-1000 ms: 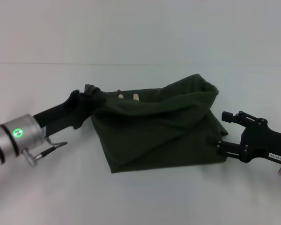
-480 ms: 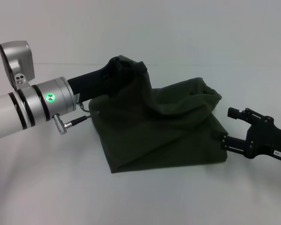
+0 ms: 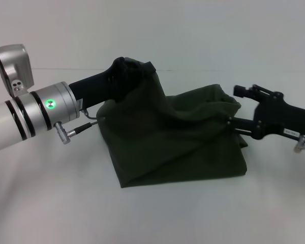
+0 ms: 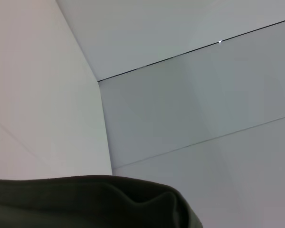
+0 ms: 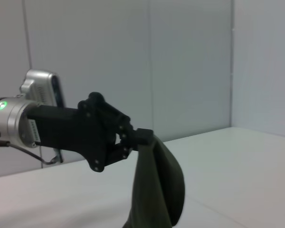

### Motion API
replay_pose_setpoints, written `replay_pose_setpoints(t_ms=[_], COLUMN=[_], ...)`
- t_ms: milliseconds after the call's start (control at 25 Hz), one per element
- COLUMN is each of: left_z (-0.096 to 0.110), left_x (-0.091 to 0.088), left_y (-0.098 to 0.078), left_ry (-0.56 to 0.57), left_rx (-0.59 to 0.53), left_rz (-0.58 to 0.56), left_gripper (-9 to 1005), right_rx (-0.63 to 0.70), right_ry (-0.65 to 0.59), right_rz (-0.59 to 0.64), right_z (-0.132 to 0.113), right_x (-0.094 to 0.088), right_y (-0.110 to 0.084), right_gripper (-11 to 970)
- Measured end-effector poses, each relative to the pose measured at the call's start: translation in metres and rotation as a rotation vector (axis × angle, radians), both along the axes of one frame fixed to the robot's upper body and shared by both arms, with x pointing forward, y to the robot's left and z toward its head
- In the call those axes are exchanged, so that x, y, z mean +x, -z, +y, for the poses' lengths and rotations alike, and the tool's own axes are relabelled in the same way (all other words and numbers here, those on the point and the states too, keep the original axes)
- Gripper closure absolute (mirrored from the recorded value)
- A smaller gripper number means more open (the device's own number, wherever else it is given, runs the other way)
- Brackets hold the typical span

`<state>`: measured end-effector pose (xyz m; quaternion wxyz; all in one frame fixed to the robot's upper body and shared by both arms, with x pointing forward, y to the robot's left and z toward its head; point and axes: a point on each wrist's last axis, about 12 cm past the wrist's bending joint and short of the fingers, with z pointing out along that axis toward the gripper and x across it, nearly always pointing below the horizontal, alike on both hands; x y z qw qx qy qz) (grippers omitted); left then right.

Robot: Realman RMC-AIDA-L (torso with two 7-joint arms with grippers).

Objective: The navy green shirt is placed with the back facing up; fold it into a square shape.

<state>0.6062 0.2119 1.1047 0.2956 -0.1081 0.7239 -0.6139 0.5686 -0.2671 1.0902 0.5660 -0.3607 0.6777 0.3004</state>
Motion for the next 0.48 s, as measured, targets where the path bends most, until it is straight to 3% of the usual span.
replay_pose_setpoints(t_ms=[160, 480], left_z=[-0.001, -0.001], left_x=[-0.001, -0.004], left_y=[-0.003, -0.011], left_ry=[0.013, 0.04], left_rx=[-0.03, -0.103], left_rz=[-0.004, -0.01], left_gripper=[992, 992], right_rx=[-0.087, -0.212], right_ry=[-0.068, -0.144], right_rz=[-0.018, -0.031], right_z=[0.018, 0.04], right_x=[0.013, 0.023], right_y=[-0.006, -0.004], right_gripper=[61, 62])
